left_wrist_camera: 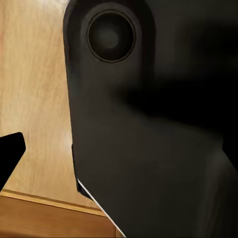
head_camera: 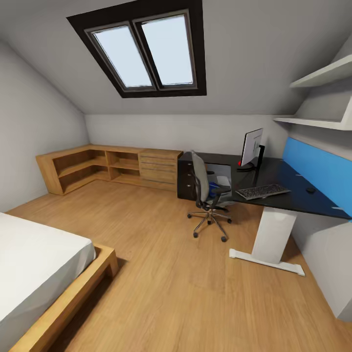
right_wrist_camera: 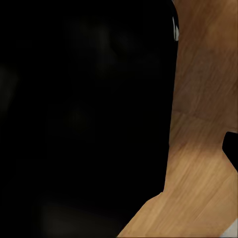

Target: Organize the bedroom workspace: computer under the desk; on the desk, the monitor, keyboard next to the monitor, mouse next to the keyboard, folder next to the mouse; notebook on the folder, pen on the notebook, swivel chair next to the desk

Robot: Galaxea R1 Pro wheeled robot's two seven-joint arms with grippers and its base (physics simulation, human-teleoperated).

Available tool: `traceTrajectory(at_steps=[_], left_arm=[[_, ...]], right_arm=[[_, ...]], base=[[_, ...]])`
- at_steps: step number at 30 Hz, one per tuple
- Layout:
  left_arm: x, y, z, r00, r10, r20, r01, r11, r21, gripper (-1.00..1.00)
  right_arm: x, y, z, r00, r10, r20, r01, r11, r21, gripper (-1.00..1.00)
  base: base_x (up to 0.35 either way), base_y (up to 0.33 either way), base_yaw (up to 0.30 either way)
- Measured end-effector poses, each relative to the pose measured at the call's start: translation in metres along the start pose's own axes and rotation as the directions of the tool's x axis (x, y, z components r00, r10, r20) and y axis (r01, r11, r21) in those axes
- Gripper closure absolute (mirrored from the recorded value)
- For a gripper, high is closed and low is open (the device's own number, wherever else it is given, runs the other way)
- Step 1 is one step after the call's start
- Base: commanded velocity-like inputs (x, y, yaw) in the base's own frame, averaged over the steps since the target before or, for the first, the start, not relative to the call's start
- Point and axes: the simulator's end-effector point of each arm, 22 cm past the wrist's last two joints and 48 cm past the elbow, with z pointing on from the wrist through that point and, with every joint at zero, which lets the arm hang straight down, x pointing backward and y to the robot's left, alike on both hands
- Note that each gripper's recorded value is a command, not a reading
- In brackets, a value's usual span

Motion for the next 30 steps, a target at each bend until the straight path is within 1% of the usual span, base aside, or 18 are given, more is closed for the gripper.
traceTrajectory(at_steps=[2,4,6,9,16,26,30], left_arm=[[-0.003,-0.007,-0.003,1.000,-0.020,0.015,0.020,1.000,0.011,-1.00],[-0.012,-0.010,-0.007,0.999,-0.026,0.038,0.025,1.000,0.015,-1.00],[-0.020,-0.016,-0.011,0.998,-0.008,0.059,0.007,1.000,0.022,-1.00],[-0.014,-0.025,-0.016,0.999,0.012,0.037,-0.013,0.999,0.034,-1.00],[-0.005,-0.028,-0.027,1.000,0.020,0.002,-0.020,0.999,0.038,-1.00],[-0.004,-0.028,-0.043,1.000,0.019,0.001,-0.019,0.999,0.034,-1.00],[-0.004,-0.026,-0.049,1.000,0.012,0.001,-0.012,0.999,0.031,-1.00]], right_arm=[[-0.009,0.008,-0.003,1.000,0.000,0.017,0.000,1.000,-0.006,-1.00],[-0.019,0.016,-0.007,0.999,0.001,0.036,0.000,1.000,-0.017,-1.00],[-0.027,0.025,-0.011,0.999,0.004,0.047,-0.002,1.000,-0.029,-1.00],[-0.028,0.028,-0.016,0.999,0.005,0.037,-0.004,0.999,-0.031,-1.00],[-0.021,0.028,-0.027,1.000,0.001,0.005,-0.001,1.000,-0.031,-1.00],[-0.023,0.028,-0.043,1.000,-0.001,0.016,0.002,0.999,-0.032,-1.00],[-0.024,0.027,-0.049,1.000,-0.003,0.020,0.003,0.999,-0.031,-1.00]], base=[[0.000,0.000,0.000],[0.000,0.000,0.000],[0.000,0.000,0.000],[0.000,0.000,0.000],[0.000,0.000,0.000],[0.000,0.000,0.000],[0.000,0.000,-0.018]])
